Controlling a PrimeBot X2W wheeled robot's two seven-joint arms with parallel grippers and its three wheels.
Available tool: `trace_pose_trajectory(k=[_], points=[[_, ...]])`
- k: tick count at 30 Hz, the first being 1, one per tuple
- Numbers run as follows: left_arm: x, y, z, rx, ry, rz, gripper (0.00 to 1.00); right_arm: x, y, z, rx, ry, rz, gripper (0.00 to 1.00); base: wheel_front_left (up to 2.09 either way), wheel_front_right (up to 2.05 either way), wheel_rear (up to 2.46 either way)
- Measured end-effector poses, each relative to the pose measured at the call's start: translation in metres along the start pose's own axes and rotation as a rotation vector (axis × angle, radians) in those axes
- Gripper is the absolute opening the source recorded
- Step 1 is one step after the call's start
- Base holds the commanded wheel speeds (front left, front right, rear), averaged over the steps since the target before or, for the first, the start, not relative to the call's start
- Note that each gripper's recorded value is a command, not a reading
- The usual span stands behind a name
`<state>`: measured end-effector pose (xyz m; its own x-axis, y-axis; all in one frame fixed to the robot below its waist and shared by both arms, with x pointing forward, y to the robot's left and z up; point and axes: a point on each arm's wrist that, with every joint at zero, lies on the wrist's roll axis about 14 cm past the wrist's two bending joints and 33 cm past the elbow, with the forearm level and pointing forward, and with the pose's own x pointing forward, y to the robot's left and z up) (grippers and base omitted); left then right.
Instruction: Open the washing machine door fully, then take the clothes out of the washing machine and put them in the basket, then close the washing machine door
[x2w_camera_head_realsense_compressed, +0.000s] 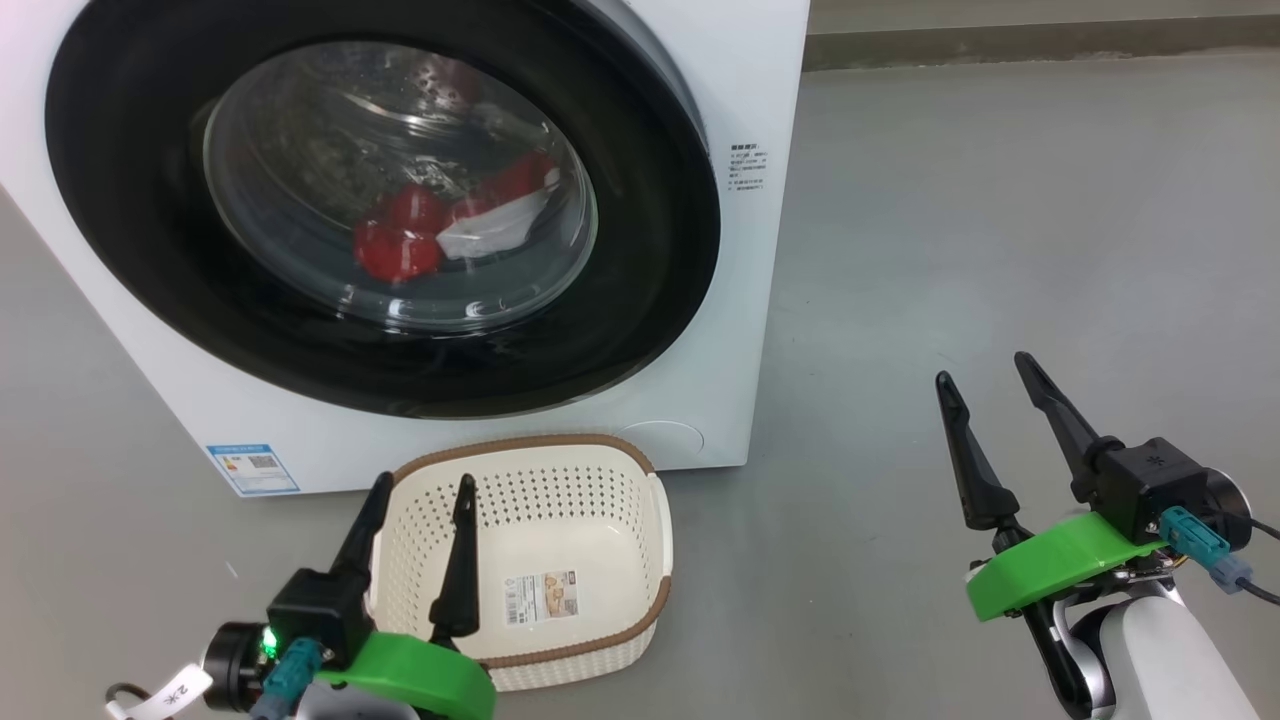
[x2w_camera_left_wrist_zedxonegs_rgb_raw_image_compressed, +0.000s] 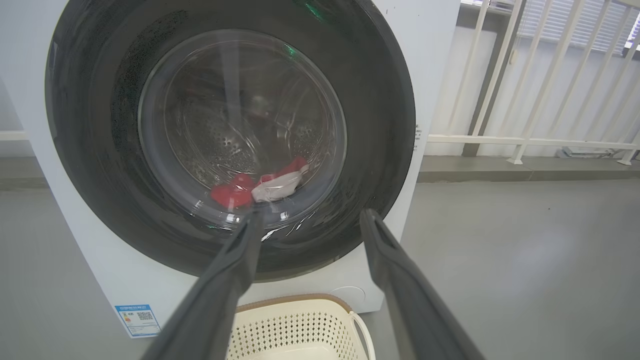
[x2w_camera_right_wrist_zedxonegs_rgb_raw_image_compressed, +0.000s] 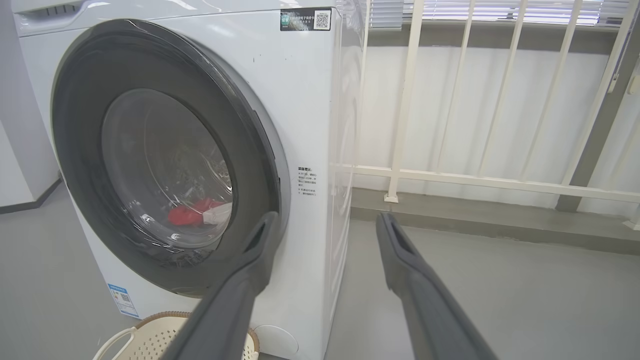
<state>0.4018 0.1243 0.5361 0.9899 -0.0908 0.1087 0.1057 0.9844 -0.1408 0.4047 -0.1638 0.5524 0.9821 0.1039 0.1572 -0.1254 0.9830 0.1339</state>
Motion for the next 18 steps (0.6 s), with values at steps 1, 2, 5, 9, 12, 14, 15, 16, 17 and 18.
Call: trace_pose_trajectory(k=[1, 2, 5, 9, 12, 14, 15, 16, 17, 18], points=[[0.0, 0.0, 0.001, 0.009, -0.007, -0.001, 1.0, 0.0, 0.0, 0.001, -0.011, -0.003, 0.001, 1.0, 0.0, 0.0, 0.0], [0.0, -0.001, 0.002, 0.018, -0.012, -0.003, 1.0, 0.0, 0.0, 0.001, -0.022, -0.005, 0.001, 1.0, 0.0, 0.0, 0.0], [0.002, -0.001, 0.009, 0.032, -0.031, 0.001, 1.0, 0.0, -0.003, 0.003, -0.039, -0.006, -0.006, 1.0, 0.0, 0.0, 0.0], [0.002, 0.003, 0.011, 0.027, -0.039, 0.013, 1.0, 0.0, -0.005, 0.001, -0.039, 0.0, -0.011, 1.0, 0.0, 0.0, 0.0], [0.003, 0.007, 0.012, 0.025, -0.039, 0.034, 1.0, 0.0, -0.005, 0.001, -0.039, 0.003, -0.012, 1.0, 0.0, 0.0, 0.0], [0.003, 0.007, 0.013, 0.025, -0.04, 0.034, 1.0, 0.0, -0.005, 0.0, -0.039, 0.004, -0.013, 1.0, 0.0, 0.0, 0.0], [0.003, 0.007, 0.013, 0.023, -0.039, 0.034, 1.0, 0.0, -0.005, 0.0, -0.039, 0.006, -0.014, 1.0, 0.0, 0.0, 0.0], [0.003, 0.007, 0.013, 0.022, -0.037, 0.035, 1.0, 0.0, -0.006, 0.0, -0.039, 0.006, -0.014, 1.0, 0.0, 0.0, 0.0], [0.003, 0.007, 0.013, 0.019, -0.037, 0.036, 1.0, 0.0, -0.006, 0.0, -0.039, 0.006, -0.014, 1.0, 0.0, 0.0, 0.0], [0.003, 0.008, 0.013, 0.02, -0.038, 0.038, 1.0, 0.0, -0.006, 0.0, -0.039, 0.006, -0.014, 1.0, 0.0, 0.0, 0.0]])
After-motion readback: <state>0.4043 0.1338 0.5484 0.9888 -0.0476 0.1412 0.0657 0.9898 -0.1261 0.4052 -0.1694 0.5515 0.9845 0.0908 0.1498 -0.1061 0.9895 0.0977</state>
